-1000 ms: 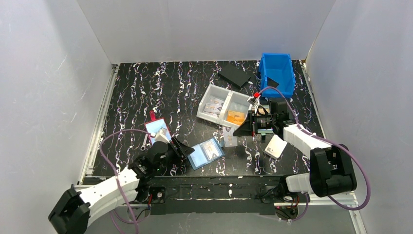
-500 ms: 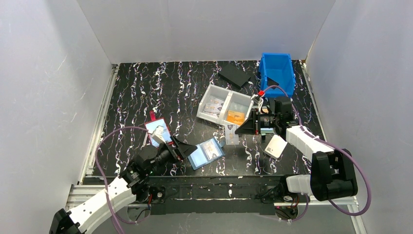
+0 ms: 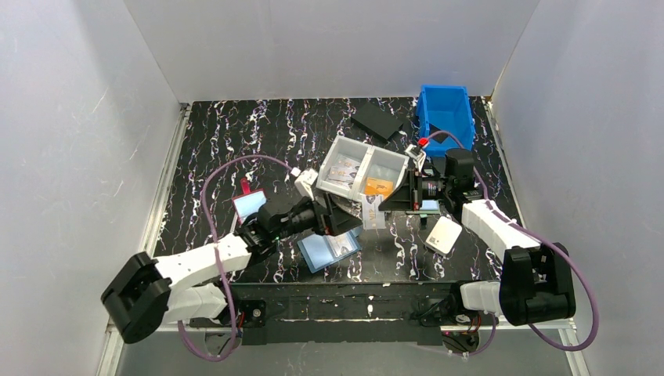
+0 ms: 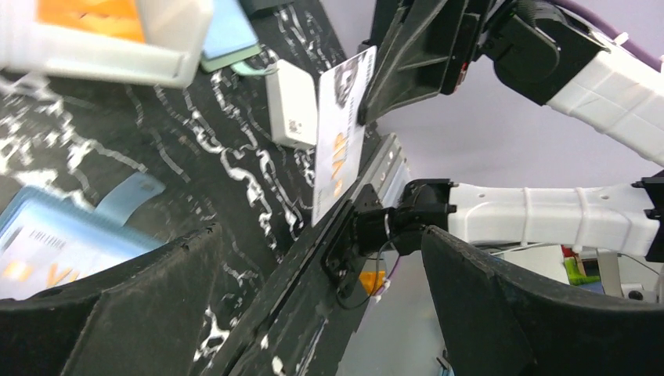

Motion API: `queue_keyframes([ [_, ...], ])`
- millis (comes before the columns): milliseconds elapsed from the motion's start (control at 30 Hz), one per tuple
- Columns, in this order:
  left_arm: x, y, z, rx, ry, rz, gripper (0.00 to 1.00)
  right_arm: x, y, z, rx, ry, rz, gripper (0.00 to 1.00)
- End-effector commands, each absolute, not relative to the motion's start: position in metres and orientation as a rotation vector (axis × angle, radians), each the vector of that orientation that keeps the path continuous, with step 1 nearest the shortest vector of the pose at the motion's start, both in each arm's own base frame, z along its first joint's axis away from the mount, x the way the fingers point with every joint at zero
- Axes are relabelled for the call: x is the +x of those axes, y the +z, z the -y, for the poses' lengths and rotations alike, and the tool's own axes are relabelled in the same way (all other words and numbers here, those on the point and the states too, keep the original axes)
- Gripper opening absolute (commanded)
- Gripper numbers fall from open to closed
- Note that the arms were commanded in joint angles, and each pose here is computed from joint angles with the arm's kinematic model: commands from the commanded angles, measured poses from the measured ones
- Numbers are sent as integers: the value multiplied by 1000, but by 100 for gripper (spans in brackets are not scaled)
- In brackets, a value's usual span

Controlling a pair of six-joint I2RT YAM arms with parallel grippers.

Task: Take the credit cards out of the card holder
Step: Place the credit card in the storage box.

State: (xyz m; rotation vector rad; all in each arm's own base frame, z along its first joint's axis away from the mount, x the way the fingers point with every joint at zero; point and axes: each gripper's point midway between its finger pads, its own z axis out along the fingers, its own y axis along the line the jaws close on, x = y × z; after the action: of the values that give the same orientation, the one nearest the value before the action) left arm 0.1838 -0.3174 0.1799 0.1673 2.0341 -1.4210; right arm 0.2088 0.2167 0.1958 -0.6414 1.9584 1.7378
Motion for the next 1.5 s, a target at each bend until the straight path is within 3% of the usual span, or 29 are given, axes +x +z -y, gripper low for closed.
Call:
queue_keyframes([
  [0,191,220,349,268,-1505,-1891,98,208,228,-216,-706,1769,-1890,1],
  [533,188,203,378,219,-1660,-1891,54,205,229,-213,-698,1790,-1894,1],
  [633,186,201,380,223,-1687,-1890,41,205,228,-213,-695,1788,-1894,1],
  [800,182,196,385,239,-1740,-1883,3,205,227,-213,-692,1780,-1893,1],
  [900,177,198,386,287,-1764,-1863,0,205,227,-212,-701,1762,-1881,1],
  [1300,151,176,347,668,-1544,-2061,0,200,223,-188,-907,1350,-1759,96],
  [1467,138,180,329,818,-1433,-2120,0,201,213,-180,-1004,1216,-1779,98],
])
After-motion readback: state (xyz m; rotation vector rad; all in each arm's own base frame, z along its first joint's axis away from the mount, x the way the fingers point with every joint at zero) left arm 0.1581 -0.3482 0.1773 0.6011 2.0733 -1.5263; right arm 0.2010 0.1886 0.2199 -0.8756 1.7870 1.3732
